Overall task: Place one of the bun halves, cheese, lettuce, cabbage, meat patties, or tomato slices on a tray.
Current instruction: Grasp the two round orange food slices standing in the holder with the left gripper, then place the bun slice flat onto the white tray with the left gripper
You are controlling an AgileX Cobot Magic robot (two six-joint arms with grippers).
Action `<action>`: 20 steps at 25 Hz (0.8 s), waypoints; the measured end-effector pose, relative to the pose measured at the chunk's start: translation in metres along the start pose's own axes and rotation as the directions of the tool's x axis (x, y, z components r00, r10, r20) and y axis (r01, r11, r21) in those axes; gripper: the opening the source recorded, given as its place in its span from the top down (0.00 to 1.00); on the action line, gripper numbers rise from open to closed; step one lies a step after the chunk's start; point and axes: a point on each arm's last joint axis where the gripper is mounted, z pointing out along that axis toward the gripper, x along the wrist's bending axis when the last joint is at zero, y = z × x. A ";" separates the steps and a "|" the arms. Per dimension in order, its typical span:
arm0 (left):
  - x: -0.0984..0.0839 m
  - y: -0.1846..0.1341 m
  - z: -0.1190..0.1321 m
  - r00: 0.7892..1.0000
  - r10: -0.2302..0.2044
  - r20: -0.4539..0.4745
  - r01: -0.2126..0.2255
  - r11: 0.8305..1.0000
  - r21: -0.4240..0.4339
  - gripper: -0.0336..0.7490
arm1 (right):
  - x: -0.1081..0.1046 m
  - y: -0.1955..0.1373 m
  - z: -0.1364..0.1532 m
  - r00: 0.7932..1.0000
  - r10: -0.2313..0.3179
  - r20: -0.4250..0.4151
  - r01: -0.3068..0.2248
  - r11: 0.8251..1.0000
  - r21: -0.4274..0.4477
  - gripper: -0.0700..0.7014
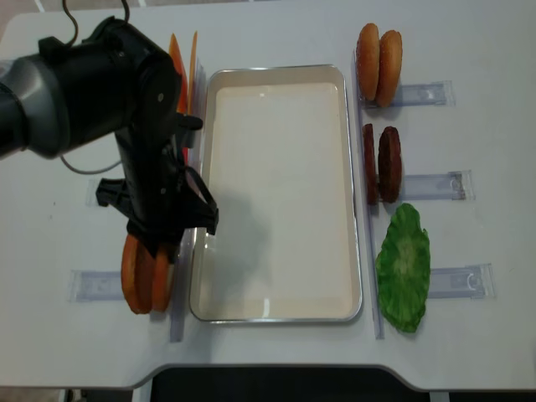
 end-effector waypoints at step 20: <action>-0.003 -0.002 0.000 0.997 0.060 0.042 -0.061 0.998 0.019 0.77 | 0.000 0.000 0.000 1.000 0.000 0.000 0.000 1.000 0.000 0.27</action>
